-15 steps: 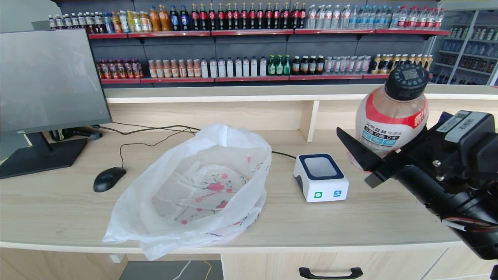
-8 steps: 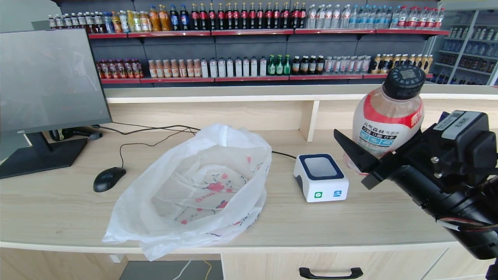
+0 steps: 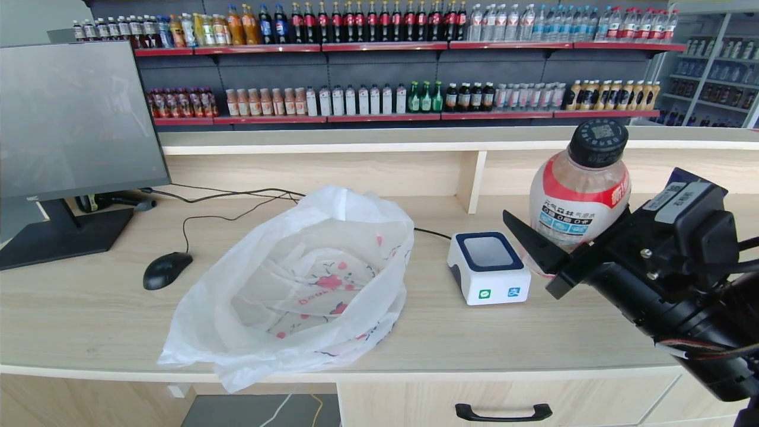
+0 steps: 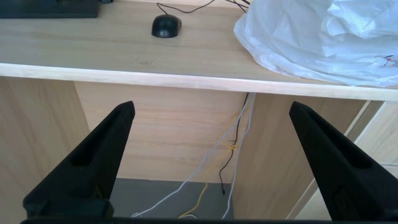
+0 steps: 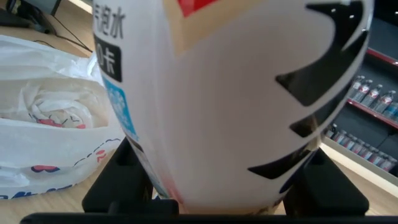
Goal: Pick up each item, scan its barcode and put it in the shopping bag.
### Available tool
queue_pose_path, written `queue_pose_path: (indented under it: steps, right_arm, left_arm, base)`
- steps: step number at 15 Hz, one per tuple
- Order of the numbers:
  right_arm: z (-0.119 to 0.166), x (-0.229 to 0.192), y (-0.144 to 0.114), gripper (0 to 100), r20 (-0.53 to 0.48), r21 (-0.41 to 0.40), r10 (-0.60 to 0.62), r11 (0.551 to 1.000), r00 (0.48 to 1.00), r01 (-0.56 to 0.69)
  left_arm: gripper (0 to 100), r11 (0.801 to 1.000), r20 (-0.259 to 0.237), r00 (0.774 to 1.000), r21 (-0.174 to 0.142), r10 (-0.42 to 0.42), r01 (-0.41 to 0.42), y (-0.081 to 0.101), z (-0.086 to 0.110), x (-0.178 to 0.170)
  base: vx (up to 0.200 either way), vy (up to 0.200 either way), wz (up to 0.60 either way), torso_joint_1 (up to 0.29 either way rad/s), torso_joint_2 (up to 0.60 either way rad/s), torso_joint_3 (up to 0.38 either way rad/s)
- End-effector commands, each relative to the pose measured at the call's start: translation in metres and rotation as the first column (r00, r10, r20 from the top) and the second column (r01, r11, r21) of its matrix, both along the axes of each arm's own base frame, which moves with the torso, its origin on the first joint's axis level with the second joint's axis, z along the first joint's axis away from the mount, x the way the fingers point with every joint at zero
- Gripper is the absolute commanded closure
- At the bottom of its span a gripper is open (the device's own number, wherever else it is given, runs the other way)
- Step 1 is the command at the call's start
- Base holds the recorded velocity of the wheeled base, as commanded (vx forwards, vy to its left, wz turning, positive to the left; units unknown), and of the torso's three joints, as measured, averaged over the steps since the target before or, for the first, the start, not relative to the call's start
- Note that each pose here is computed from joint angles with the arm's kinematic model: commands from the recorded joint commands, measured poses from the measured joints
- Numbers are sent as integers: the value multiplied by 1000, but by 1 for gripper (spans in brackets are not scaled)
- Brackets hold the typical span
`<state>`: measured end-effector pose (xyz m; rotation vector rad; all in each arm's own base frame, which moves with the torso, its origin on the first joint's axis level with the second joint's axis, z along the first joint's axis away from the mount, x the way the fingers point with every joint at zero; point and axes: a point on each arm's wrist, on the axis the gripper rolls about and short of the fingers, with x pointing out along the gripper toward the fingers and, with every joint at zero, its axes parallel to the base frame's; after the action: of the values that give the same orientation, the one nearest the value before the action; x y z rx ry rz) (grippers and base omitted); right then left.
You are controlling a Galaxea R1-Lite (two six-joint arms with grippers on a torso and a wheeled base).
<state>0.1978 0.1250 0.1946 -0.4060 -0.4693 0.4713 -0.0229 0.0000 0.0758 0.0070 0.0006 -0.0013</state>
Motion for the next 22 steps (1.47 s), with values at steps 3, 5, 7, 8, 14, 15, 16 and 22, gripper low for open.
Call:
queue_pose_path:
  steps: [3, 5, 7, 8, 14, 15, 16, 22]
  right_arm:
    - [-1, 0, 1, 100, -4, -2, 3, 1000, 1000, -3]
    - [-1, 0, 0, 100, -3, -1, 1, 1000, 1000, -1]
    - [-2, 0, 0, 100, -7, -3, 1, 1000, 1000, -1]
    - [-2, -1, 0, 100, -8, -5, 3, 1000, 1000, -3]
    - [-3, -3, -2, 100, -12, -7, 3, 1000, 1000, -3]
    - [-4, -3, -2, 100, -12, -9, 2, 1000, 1000, -2]
    - [-4, -3, -2, 100, -12, -9, 2, 1000, 1000, -2]
    - [-4, -3, -2, 100, -12, -9, 2, 1000, 1000, -2]
  left_arm:
    - [0, 1000, 1, 1000, -2, 0, 0, 0, 0, 0]
    - [0, 1000, 1, 1000, -9, 1, -1, 0, 0, 0]
    - [0, 1000, 1, 1000, -9, 3, -3, 0, 0, 0]
    - [0, 1000, 1, 1000, -9, 1, -1, 0, 0, 0]
    - [0, 1000, 1, 1000, -7, 1, -1, 0, 0, 0]
    - [0, 1000, 1, 1000, -5, 1, -1, 0, 0, 0]
    - [0, 1000, 1, 1000, -5, 1, -1, 0, 0, 0]
    - [0, 1000, 1, 1000, -5, 1, -1, 0, 0, 0]
  base:
    - [0, 0, 0, 0, 0, 0]
    - [0, 0, 0, 0, 0, 0]
    - [0, 200, 0, 19, 7, 0]
    - [0, 200, 0, -17, -7, 12]
    - [0, 200, 0, 7, 7, -1]
    - [0, 0, 0, 0, 0, 0]
    - [0, 0, 0, 0, 0, 0]
    - [133, 0, 0, -2, -2, 5]
